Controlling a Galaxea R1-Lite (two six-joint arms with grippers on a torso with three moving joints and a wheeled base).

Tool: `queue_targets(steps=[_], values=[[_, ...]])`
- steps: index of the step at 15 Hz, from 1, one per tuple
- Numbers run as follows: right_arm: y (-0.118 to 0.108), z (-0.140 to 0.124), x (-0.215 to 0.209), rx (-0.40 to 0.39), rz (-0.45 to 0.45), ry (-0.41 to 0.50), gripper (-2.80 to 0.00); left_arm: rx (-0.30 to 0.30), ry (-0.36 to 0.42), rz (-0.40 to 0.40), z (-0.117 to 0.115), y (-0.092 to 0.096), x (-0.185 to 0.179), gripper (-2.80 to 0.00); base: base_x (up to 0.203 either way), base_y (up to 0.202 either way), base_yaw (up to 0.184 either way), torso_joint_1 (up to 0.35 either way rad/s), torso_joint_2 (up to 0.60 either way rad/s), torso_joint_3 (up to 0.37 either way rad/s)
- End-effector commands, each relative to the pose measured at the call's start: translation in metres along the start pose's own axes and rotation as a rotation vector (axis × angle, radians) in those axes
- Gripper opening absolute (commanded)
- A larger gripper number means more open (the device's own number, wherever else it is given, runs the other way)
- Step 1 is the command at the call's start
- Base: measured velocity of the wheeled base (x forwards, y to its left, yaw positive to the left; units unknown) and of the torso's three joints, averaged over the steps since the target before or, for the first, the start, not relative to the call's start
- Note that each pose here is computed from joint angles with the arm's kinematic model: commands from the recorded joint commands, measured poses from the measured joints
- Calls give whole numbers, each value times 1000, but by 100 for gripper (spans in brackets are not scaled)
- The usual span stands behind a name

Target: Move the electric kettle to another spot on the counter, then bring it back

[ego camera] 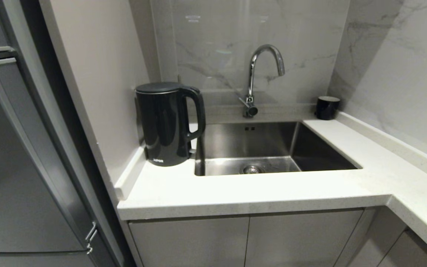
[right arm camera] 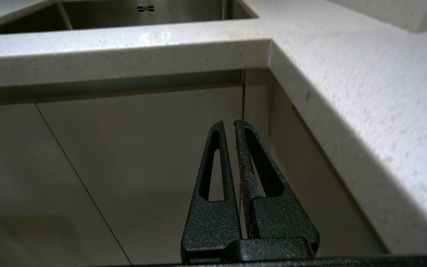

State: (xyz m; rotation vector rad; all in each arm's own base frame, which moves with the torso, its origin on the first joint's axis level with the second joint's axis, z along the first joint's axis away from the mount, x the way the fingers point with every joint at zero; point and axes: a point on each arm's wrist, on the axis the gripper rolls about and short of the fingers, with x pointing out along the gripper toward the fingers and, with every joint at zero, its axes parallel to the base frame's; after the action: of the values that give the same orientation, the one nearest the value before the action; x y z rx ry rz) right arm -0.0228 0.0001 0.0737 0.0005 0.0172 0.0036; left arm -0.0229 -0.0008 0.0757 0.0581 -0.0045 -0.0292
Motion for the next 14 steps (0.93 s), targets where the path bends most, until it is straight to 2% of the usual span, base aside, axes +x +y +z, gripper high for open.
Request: queue_targets(steps=[1, 6, 14], values=[[0, 0, 0, 0, 1, 1, -280, 0, 4, 0, -1, 0, 0, -280, 0, 0, 0, -91, 486, 388], [0, 0, 0, 1, 1, 0, -280, 0, 4, 0, -1, 0, 0, -280, 0, 0, 0, -59, 470, 403], [0, 0, 0, 0, 1, 0, -280, 0, 4, 0, -1, 0, 0, -280, 0, 0, 0, -7, 57, 47]])
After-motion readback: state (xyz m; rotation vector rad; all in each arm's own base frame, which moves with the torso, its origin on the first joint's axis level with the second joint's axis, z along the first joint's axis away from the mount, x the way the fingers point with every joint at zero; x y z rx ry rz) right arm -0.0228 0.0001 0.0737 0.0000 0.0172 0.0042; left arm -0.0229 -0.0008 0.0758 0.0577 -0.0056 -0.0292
